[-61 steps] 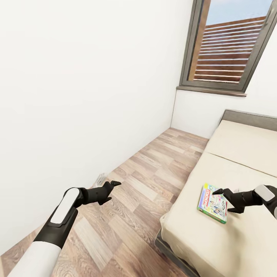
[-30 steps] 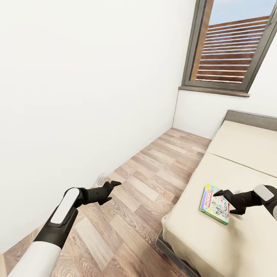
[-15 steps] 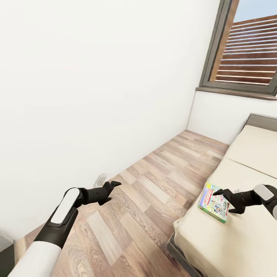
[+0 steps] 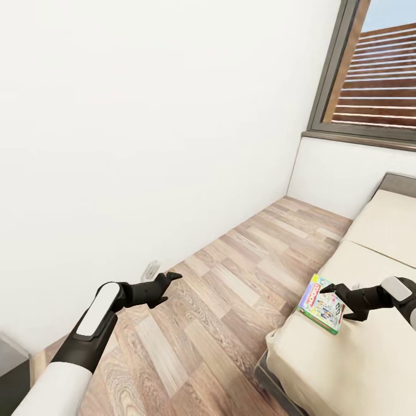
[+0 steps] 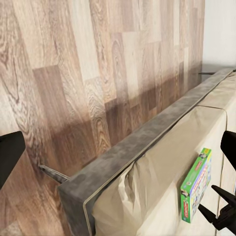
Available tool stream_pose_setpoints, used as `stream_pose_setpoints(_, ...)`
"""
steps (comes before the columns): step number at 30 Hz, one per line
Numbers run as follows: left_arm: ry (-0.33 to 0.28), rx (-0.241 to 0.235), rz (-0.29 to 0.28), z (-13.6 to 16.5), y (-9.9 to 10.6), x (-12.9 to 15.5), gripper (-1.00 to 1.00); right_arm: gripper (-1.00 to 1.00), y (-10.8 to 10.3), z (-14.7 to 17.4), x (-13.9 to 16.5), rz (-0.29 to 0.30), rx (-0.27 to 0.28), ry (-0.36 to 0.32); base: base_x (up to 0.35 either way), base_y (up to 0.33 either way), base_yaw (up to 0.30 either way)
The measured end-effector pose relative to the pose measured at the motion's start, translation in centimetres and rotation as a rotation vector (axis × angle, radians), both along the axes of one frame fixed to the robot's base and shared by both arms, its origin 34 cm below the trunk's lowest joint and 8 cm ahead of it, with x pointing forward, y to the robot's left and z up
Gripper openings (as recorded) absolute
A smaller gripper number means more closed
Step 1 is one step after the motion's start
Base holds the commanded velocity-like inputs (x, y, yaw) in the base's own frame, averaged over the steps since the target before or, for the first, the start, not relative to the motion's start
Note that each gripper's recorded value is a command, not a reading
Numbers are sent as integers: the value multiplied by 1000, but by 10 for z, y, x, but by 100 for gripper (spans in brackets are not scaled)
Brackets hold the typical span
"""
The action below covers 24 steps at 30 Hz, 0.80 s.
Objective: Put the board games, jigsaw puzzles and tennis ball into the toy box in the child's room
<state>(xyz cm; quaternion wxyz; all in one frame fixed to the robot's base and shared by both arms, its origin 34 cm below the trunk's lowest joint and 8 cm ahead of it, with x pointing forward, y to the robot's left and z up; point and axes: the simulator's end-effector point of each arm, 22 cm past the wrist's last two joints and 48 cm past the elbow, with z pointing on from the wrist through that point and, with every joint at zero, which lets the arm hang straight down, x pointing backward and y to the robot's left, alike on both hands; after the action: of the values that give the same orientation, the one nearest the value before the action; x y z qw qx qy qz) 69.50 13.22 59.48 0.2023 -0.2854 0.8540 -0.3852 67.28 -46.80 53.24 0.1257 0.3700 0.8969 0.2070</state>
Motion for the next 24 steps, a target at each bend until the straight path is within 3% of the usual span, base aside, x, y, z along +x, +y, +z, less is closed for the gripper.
stream_pose_setpoints(24,0,0,0,0,0,0,100,100,0,0,0,0,0,0,0,0,9)
